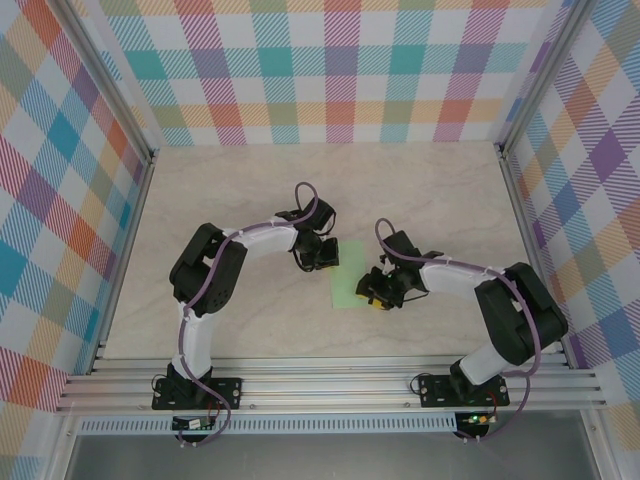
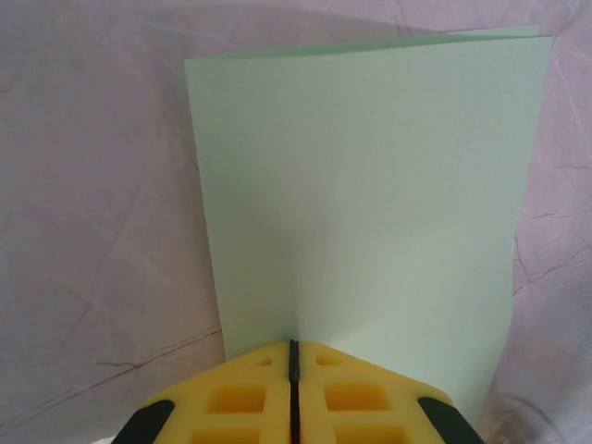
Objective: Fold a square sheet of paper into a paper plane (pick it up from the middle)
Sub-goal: Third fold the triangle at the center of the table.
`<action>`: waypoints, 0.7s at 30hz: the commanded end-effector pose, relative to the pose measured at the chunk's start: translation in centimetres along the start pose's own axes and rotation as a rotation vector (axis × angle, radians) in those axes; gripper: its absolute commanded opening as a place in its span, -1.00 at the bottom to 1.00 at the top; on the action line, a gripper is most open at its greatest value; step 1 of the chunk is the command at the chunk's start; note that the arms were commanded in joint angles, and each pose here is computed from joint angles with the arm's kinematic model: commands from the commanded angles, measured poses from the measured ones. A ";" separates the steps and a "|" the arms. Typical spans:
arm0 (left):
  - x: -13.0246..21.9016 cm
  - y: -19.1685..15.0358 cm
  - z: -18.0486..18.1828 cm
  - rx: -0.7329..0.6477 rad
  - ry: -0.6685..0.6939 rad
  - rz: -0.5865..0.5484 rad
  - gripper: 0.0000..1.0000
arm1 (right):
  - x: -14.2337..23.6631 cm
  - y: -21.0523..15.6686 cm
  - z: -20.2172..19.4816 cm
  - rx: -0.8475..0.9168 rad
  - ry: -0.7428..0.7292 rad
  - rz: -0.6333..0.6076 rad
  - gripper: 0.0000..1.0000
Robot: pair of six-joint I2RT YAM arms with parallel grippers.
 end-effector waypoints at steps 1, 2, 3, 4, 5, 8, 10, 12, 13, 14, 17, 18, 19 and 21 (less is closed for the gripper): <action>-0.9 -1.4 1.4 -0.002 0.064 0.038 -0.84 | -0.1 0.3 1.3 0.047 0.007 -0.005 -0.19; -0.9 -1.4 1.4 -0.002 0.063 0.038 -0.84 | -0.1 0.3 1.3 0.047 0.005 -0.009 -0.19; -1.0 -1.4 1.4 -0.001 0.061 0.039 -0.84 | 0.0 0.4 1.3 0.049 0.006 -0.010 -0.18; -0.9 -1.4 1.3 -0.001 0.057 0.038 -0.84 | 0.0 0.4 1.5 0.054 0.009 -0.009 -0.18; -0.9 -1.4 1.4 0.002 0.058 0.038 -0.84 | 0.2 0.4 1.5 0.051 0.001 -0.013 -0.21; -0.7 -1.4 1.3 0.002 0.059 0.033 -0.85 | 1.9 -0.2 2.5 0.074 0.025 -0.071 -0.17; -0.6 -1.4 1.3 0.006 0.050 0.032 -0.85 | 2.4 -1.0 2.5 0.052 0.061 -0.074 -0.11; -0.7 -1.4 1.3 0.011 0.051 0.035 -0.85 | 2.1 -1.6 2.4 0.020 0.115 -0.043 -0.11; -0.7 -1.4 1.4 0.016 0.055 0.037 -0.86 | 1.8 -1.9 2.4 0.005 0.125 -0.033 -0.11; -0.8 -1.4 1.4 0.019 0.058 0.037 -0.86 | 1.5 -2.4 2.5 -0.003 0.133 -0.030 -0.09; -1.0 -1.4 1.6 0.032 0.066 0.041 -0.87 | 0.8 -3.4 3.1 -0.013 0.136 -0.019 -0.04; -1.0 -1.4 1.8 0.037 0.069 0.042 -0.88 | 0.5 -3.7 3.2 -0.018 0.138 -0.013 -0.03; -1.0 -1.4 1.7 0.038 0.067 0.040 -0.88 | 0.2 -3.8 3.2 -0.025 0.139 -0.008 -0.03; -1.0 -1.3 1.7 0.044 0.064 0.041 -0.88 | -0.5 -4.1 3.2 -0.037 0.126 0.005 -0.02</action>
Point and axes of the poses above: each hand's point on the last joint's axis, 136 mm out from that joint toward the fingers, its own x axis back along the fingers, its own z axis along the line the jaws close on, y = z × x, the point moved 8 cm from there along x, back along the fingers, and after that the axes turned 1 degree about -x, right-handed, at the moved point
